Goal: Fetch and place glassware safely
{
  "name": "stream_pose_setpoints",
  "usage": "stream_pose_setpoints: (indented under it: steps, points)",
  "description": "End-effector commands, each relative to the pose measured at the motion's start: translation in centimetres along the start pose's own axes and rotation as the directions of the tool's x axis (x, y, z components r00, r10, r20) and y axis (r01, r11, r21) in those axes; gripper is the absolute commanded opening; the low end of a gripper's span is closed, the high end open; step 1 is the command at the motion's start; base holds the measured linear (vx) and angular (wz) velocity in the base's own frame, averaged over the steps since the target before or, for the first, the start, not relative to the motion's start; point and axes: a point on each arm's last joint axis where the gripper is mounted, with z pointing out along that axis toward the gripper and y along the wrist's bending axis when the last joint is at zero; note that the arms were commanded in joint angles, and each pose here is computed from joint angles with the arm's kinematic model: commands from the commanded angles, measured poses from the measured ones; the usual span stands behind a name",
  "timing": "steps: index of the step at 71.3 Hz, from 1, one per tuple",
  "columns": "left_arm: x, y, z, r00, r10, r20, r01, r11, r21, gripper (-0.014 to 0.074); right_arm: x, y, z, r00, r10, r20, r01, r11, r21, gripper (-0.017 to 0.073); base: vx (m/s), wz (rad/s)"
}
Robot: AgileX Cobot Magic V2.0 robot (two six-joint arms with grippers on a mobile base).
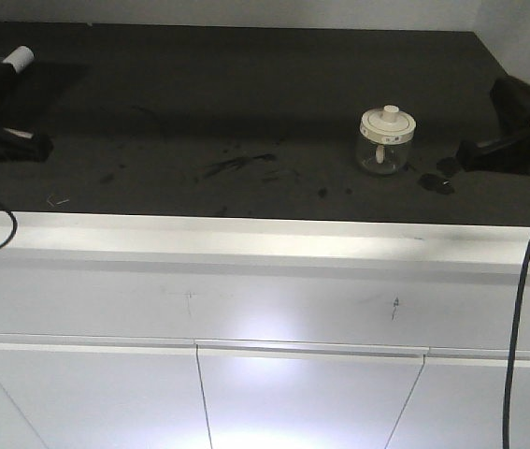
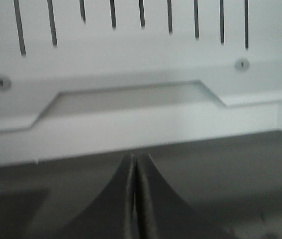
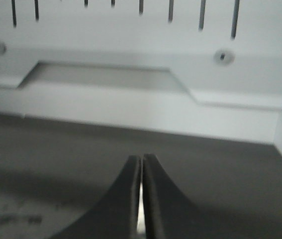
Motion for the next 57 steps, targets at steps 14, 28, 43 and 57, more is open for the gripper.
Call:
stream_pose_setpoints:
  steps: [14,28,43,57]
  points:
    - [0.8,-0.7,-2.3,0.998,-0.041,0.044,0.04,0.999,0.014,-0.0007,0.7,0.8,-1.4,0.999,-0.037,0.026,0.038,0.998,-0.059,-0.0001,0.0,0.0]
    - [1.3,-0.9,-2.8,0.998,-0.048,0.047,0.047,0.999,0.02,-0.0007,0.8,1.0,-1.4,0.998,-0.056,0.02,0.058,0.995,-0.08,0.0003,0.0,0.0]
    - [1.3,-0.9,-2.8,0.998,-0.048,0.048,0.047,0.999,0.02,-0.0004,0.8,1.0,-1.4,0.998,-0.053,0.017,0.054,0.995,-0.079,0.0149,0.0,0.0]
    - [1.3,-0.9,-2.8,0.998,-0.048,0.048,0.047,0.999,0.02,0.0002,0.9,1.0,-1.4,0.998,-0.054,0.015,0.055,0.995,-0.079,0.0471,0.0,0.0]
